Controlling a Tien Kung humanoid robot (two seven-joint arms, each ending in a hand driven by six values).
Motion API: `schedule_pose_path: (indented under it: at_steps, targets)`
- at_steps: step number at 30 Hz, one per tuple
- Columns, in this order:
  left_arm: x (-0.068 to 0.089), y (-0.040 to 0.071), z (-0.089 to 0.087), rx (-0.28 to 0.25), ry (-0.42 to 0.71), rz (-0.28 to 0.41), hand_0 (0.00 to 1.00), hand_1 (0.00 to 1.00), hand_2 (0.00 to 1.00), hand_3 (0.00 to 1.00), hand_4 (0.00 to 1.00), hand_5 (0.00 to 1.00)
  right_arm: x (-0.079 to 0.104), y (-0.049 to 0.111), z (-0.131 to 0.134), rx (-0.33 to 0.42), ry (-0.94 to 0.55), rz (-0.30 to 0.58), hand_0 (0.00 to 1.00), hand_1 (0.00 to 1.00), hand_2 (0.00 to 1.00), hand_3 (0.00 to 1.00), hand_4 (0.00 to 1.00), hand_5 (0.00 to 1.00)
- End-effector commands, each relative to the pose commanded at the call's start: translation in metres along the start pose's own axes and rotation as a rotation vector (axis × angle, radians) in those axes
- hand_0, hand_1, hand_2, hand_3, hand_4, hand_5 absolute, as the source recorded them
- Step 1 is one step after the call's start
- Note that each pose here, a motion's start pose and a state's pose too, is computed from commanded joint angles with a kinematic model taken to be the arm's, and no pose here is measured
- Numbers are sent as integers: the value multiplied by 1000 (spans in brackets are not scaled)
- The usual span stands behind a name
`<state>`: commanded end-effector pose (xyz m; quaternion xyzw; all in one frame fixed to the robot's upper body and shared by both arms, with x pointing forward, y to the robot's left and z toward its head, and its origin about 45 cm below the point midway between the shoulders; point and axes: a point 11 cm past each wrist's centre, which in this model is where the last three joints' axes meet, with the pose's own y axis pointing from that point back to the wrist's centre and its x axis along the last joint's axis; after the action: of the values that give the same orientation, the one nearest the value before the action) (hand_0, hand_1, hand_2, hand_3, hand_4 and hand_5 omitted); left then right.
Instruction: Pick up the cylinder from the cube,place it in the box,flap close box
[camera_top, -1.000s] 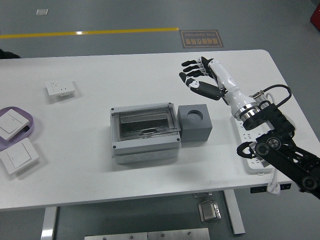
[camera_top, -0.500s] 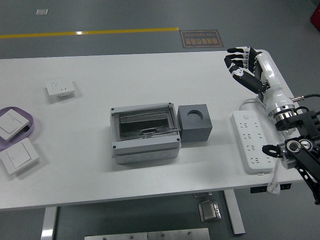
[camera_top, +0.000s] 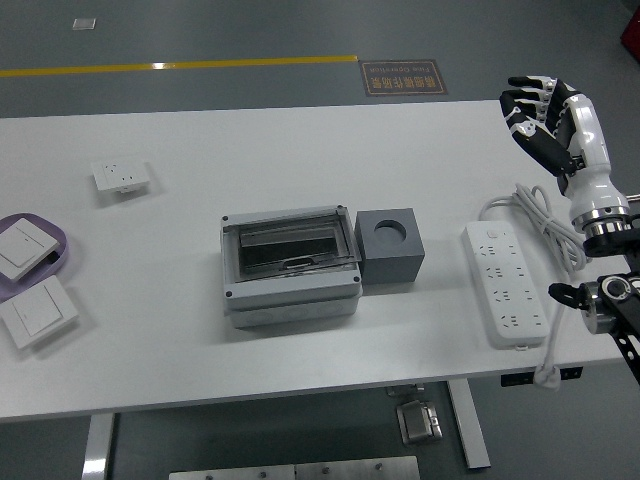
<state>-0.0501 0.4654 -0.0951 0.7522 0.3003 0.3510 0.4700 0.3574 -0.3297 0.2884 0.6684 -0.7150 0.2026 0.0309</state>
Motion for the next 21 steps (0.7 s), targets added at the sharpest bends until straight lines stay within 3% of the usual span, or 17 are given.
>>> schedule_pose_path:
  at_steps: [21]
  targets:
    - [-3,0,-5,7,24,-7,628,620,552,632,706,333,-1,-6,-7,32,-31,17,733,639,638,665,712,348]
